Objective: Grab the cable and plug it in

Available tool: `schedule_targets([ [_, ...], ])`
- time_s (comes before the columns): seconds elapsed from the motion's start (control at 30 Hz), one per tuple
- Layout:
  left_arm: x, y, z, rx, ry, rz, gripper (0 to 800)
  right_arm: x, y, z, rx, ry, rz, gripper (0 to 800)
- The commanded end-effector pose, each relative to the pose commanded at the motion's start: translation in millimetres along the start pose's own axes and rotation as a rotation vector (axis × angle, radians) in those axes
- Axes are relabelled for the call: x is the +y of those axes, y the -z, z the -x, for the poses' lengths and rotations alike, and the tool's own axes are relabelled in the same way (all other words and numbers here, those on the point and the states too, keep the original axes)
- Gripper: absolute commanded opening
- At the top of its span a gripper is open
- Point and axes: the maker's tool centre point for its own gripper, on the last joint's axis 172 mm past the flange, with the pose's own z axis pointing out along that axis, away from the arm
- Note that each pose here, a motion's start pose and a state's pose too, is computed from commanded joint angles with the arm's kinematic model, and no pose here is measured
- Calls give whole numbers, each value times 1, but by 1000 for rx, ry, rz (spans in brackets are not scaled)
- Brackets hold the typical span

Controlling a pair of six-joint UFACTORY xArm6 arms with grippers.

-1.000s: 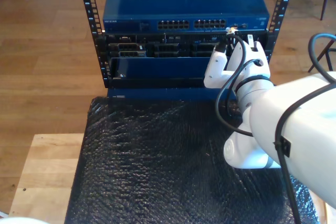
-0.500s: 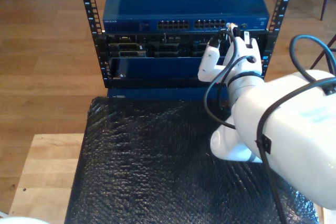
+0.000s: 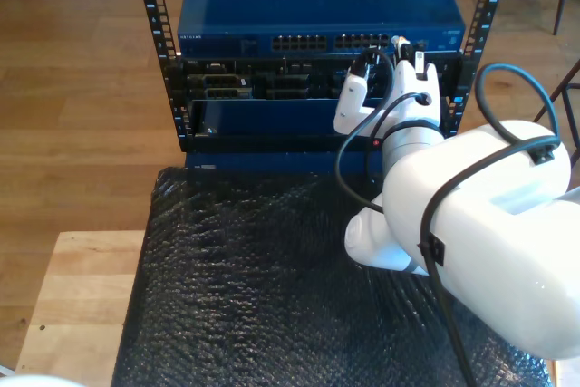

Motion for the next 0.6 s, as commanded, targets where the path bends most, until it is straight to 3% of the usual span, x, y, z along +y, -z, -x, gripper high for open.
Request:
schedule_targets([
  [0.6, 0, 0, 0, 2, -2, 0, 800, -7, -1, -8, -59, 31, 24, 0],
])
